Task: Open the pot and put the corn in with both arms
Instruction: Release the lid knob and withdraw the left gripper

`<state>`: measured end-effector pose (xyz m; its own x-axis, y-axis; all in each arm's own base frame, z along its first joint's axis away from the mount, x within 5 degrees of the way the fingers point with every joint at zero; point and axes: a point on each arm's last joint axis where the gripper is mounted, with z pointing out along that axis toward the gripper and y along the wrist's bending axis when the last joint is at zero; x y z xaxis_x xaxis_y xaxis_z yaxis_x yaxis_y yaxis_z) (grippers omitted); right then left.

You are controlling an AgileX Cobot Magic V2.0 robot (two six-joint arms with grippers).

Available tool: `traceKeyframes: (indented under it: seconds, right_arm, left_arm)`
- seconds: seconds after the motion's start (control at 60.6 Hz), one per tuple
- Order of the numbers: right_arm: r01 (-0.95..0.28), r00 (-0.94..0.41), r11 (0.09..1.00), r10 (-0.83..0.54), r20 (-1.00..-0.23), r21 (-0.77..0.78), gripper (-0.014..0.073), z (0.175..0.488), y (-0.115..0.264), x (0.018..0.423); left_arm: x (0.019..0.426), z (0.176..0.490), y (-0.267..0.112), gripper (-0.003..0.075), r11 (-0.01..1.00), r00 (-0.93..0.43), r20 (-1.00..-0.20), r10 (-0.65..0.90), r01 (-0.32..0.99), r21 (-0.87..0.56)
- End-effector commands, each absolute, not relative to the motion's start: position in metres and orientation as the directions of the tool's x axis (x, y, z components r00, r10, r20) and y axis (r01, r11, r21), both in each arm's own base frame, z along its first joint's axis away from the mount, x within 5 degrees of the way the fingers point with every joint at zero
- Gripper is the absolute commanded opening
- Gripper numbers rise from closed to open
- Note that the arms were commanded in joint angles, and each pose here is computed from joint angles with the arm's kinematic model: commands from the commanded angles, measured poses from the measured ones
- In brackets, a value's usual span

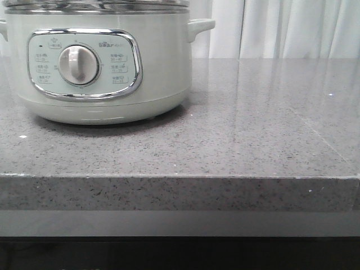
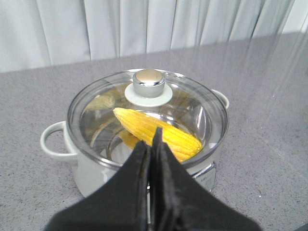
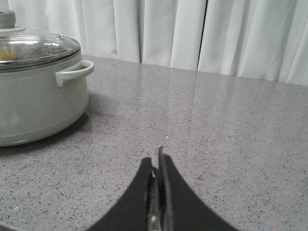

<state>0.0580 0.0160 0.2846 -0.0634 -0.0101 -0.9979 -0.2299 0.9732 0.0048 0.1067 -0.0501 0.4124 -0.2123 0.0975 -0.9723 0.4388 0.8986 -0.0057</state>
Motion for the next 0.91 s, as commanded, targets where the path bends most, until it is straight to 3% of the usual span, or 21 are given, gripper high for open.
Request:
traceKeyframes:
  seconds: [0.0, 0.396, 0.891]
  right_arm:
    - [-0.207, 0.036, 0.978, 0.0, -0.999, -0.007, -0.0069, 0.3, 0.014, 0.058]
    - [-0.207, 0.036, 0.978, 0.0, -0.999, -0.007, -0.0069, 0.3, 0.014, 0.058]
    - [-0.207, 0.036, 0.978, 0.0, -0.999, -0.007, -0.0069, 0.3, 0.014, 0.058]
  left_arm:
    - [0.085, 0.411, -0.041, -0.0018, 0.9, -0.066, -0.998, 0.02, 0.437, -0.011]
    - [0.02, 0.343, -0.014, -0.0018, 0.899, 0.051, -0.998, -0.03, 0.437, -0.004]
    - [0.014, 0.339, -0.011, -0.0018, 0.899, 0.079, -0.996, -0.041, 0.437, -0.003]
